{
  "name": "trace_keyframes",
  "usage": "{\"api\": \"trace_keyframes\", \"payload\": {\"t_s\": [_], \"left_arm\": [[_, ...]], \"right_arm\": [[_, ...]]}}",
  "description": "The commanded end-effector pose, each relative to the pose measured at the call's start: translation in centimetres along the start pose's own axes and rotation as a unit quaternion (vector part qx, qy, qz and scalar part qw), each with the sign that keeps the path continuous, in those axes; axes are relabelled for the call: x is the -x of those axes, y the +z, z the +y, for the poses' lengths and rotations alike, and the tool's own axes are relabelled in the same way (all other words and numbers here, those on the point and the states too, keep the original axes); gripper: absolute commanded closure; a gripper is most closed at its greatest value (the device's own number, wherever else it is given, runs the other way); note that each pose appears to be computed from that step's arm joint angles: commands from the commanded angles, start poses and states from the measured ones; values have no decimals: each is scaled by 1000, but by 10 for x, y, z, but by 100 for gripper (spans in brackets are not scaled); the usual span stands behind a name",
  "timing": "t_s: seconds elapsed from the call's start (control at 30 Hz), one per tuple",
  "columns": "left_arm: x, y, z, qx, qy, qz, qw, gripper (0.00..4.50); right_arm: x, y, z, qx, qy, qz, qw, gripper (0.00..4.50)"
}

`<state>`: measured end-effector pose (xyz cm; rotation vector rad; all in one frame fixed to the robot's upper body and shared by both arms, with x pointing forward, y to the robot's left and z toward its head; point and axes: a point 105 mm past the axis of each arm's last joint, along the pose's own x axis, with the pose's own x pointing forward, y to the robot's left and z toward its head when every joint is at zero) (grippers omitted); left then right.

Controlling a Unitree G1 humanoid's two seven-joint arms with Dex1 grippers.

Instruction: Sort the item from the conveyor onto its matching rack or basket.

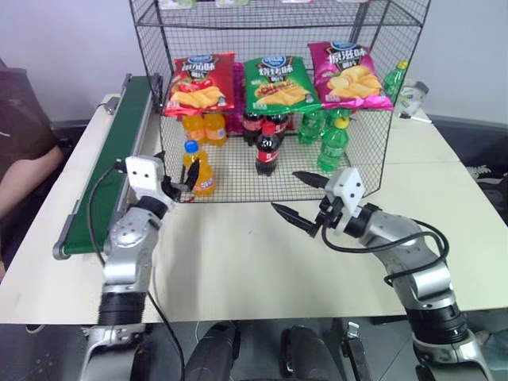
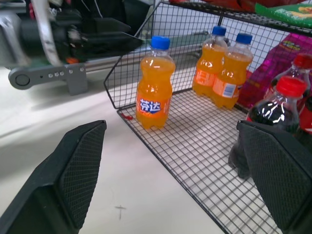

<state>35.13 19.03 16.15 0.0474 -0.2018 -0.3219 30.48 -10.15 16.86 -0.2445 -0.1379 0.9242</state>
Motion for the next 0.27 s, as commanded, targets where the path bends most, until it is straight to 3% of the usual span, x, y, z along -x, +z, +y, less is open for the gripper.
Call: {"api": "trace_keyframes", "payload": {"t_s": [0.03,0.17,0.27], "left_arm": [[21,18,9,-10,-39,16,999,6],[55,19,28,-28,-62,80,995,6],[65,20,34,-21,-56,90,994,6]], "right_arm": [[8,13,-8,22,-8,-15,1000,0],[13,11,-14,26,-10,-7,1000,0],[13,10,-14,25,-8,-6,1000,0]]}}
